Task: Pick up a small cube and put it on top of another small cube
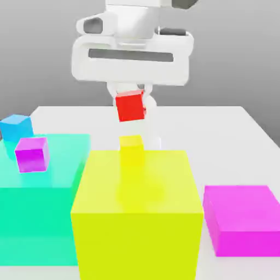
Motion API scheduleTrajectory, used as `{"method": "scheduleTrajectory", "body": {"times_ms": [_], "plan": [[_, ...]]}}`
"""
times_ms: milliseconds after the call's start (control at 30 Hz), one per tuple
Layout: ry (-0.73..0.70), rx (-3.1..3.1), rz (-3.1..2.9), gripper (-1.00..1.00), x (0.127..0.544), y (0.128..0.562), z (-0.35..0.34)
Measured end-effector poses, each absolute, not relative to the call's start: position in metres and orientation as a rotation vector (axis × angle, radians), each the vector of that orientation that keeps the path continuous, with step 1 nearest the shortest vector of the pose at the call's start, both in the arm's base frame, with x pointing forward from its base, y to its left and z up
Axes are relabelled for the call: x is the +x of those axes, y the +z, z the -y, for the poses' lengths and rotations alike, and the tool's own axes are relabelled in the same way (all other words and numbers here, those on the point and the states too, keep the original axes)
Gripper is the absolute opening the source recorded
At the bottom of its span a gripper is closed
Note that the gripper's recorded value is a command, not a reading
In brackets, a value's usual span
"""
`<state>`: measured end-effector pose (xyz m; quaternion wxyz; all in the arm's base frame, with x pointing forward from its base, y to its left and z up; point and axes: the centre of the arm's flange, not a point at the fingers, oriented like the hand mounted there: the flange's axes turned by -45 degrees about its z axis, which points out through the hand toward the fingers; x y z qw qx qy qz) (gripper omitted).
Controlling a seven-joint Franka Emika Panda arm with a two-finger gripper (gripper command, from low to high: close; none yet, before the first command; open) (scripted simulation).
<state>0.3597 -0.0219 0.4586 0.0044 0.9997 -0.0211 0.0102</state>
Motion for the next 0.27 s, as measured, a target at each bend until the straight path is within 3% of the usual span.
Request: {"method": "scheduleTrajectory", "body": {"times_ms": [133,167,267], "plan": [[0.002,3.146,0.061,-1.00,0.354,0.406,0.019],[0.001,3.147,0.061,1.00,0.353,0.395,0.019],[0.001,3.147,0.061,1.00,0.353,0.395,0.019]]}}
